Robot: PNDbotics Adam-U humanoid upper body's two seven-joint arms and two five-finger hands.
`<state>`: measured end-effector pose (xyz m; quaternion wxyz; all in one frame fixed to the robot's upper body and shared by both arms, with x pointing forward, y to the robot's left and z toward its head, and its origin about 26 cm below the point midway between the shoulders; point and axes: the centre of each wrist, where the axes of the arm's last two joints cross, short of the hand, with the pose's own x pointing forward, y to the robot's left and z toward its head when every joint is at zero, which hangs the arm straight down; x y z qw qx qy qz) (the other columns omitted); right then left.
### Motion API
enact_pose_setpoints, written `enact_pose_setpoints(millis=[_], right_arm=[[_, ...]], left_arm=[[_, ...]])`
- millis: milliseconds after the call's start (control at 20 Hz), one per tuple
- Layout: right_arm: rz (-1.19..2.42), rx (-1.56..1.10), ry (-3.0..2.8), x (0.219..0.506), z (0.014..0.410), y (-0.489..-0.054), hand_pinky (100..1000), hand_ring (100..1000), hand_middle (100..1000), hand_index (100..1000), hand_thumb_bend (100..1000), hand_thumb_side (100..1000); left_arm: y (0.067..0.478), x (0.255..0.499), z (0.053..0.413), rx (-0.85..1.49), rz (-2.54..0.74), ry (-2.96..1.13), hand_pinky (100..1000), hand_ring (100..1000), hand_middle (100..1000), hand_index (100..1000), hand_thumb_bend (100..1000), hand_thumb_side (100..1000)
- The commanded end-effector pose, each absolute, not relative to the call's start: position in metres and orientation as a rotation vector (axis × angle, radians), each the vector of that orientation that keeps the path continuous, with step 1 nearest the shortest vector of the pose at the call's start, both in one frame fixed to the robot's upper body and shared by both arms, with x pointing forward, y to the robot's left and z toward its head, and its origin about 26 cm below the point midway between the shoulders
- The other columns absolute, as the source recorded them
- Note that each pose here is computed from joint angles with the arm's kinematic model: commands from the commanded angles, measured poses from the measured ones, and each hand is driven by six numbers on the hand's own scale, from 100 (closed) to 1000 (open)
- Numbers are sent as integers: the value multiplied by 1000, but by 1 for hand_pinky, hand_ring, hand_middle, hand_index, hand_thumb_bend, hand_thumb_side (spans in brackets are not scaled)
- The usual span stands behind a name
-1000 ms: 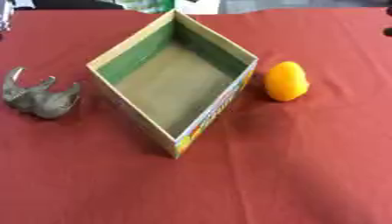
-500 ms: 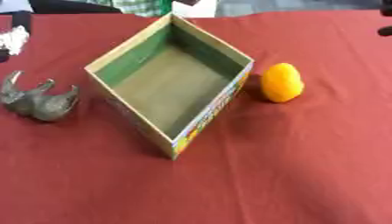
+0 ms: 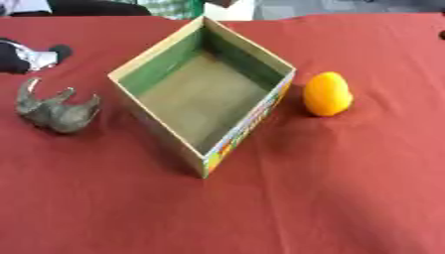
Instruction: Pick up objects on the table and place them in the box.
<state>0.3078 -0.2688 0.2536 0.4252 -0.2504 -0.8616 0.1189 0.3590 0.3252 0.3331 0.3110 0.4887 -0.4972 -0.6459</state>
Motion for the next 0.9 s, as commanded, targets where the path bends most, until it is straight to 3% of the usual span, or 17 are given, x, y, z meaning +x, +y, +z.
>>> enact_pose_setpoints(millis=[50, 350, 700, 900], right_arm=[[305, -629, -2174, 304, 259, -269, 670, 781, 718, 853, 100, 997], [313, -626, -2170, 305, 259, -269, 670, 780, 716, 853, 100, 997], [316, -625, -2161, 304, 257, -269, 670, 780, 715, 852, 100, 998], [318, -623, -2160, 304, 257, -268, 670, 780, 714, 852, 100, 998]], left_arm=[[331, 363, 342, 1254, -1771, -1149, 826, 914, 922, 973, 479, 711], [347, 382, 330, 1159, -1801, -911, 815, 905, 898, 1000, 476, 632], [363, 398, 312, 1094, -1819, -809, 801, 903, 930, 1000, 246, 386], [365, 401, 308, 1084, -1831, -782, 802, 903, 928, 1000, 245, 364]])
